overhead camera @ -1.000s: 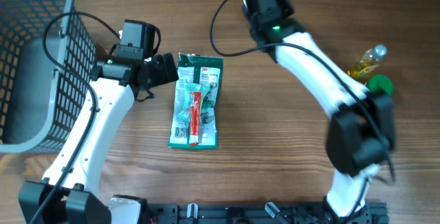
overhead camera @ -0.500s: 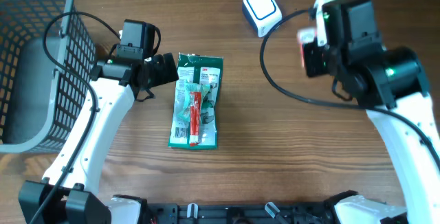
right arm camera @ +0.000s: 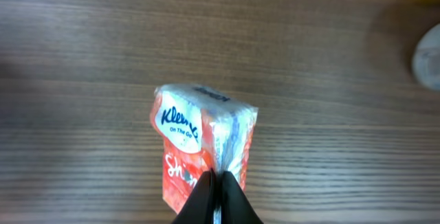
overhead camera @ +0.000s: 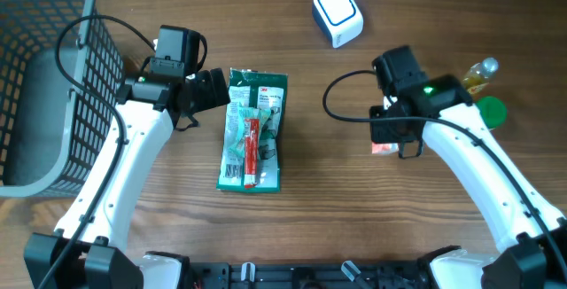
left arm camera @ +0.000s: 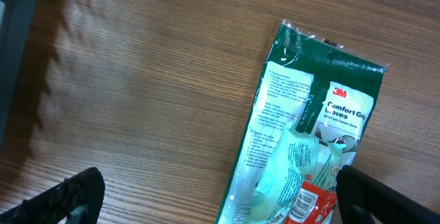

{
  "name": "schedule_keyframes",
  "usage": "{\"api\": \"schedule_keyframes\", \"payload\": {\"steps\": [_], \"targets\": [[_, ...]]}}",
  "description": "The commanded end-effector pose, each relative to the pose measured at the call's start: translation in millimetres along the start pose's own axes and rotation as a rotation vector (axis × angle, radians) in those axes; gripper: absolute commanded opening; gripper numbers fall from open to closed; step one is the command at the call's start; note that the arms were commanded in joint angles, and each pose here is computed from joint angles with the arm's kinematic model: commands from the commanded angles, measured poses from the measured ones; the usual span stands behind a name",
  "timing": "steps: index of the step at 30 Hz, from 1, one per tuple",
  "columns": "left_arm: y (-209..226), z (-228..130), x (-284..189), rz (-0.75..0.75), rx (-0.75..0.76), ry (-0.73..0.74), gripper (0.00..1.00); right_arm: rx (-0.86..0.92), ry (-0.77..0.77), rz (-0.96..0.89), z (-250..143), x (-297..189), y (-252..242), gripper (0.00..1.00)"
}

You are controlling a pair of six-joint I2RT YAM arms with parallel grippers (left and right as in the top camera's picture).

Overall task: Scan the item barcode
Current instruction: 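Move the Kleenex pack back down toward the table's right side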

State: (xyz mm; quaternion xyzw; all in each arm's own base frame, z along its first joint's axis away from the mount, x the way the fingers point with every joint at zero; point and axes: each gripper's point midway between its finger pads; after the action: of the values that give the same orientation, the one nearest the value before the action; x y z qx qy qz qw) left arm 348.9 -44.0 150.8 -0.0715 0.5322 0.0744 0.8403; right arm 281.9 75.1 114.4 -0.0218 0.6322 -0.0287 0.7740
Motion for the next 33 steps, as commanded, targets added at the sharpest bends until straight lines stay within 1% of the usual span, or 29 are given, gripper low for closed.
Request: {"api": "schedule_keyframes", "payload": {"steps": [1, 5, 13, 18, 21, 22, 23, 24, 26, 30, 33], "targets": [[1.5, 7.0, -6.1, 0.002, 0.005, -0.025, 1.0, 0.059, 0.009, -0.032, -7.0, 19.8, -5.4, 0.05], [1.5, 6.9, -6.1, 0.002, 0.005, -0.025, 1.0, 0.059, -0.022, -0.089, -5.5, 29.6, -15.1, 0.05], [1.5, 7.0, -6.1, 0.002, 0.005, -0.025, 1.0, 0.059, -0.02, -0.098, -13.3, 44.5, -17.0, 0.05], [1.5, 7.0, -6.1, 0.002, 0.005, -0.025, 1.0, 0.055, -0.025, -0.113, -16.4, 51.8, -19.9, 0.09], [1.5, 6.9, -6.1, 0.002, 0.005, -0.025, 1.0, 0.055, -0.03, -0.131, -15.8, 51.7, -23.0, 0.15], [1.5, 7.0, -6.1, 0.002, 0.005, -0.025, 1.0, 0.055, -0.032, -0.136, -15.5, 51.5, -23.9, 0.18], [1.5, 7.0, -6.1, 0.002, 0.005, -0.025, 1.0, 0.056, -0.035, -0.141, -15.1, 51.4, -24.8, 0.26], [1.5, 7.0, -6.1, 0.002, 0.005, -0.025, 1.0, 0.058, -0.036, -0.14, -14.9, 51.4, -24.6, 0.37], [1.5, 7.0, -6.1, 0.002, 0.005, -0.025, 1.0, 0.059, -0.038, -0.139, -14.3, 51.4, -24.3, 1.0], [1.5, 6.9, -6.1, 0.002, 0.005, -0.025, 1.0, 0.063, -0.048, -0.117, -11.4, 51.9, -20.3, 1.0], [1.5, 7.0, -6.1, 0.002, 0.005, -0.025, 1.0, 0.07, -0.063, -0.013, -4.5, 52.7, -1.3, 1.0]]}}
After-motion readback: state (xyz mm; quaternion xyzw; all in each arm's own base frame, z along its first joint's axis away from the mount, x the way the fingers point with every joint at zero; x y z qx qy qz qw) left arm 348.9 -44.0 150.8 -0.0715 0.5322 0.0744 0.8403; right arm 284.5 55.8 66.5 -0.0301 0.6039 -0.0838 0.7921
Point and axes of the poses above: each gripper's point midway between its finger pads, its own x axis out along the fingers, its own y axis along the line the jaws close on, z = x × y, and after that the axes turned 3 degrees about x, right-handed
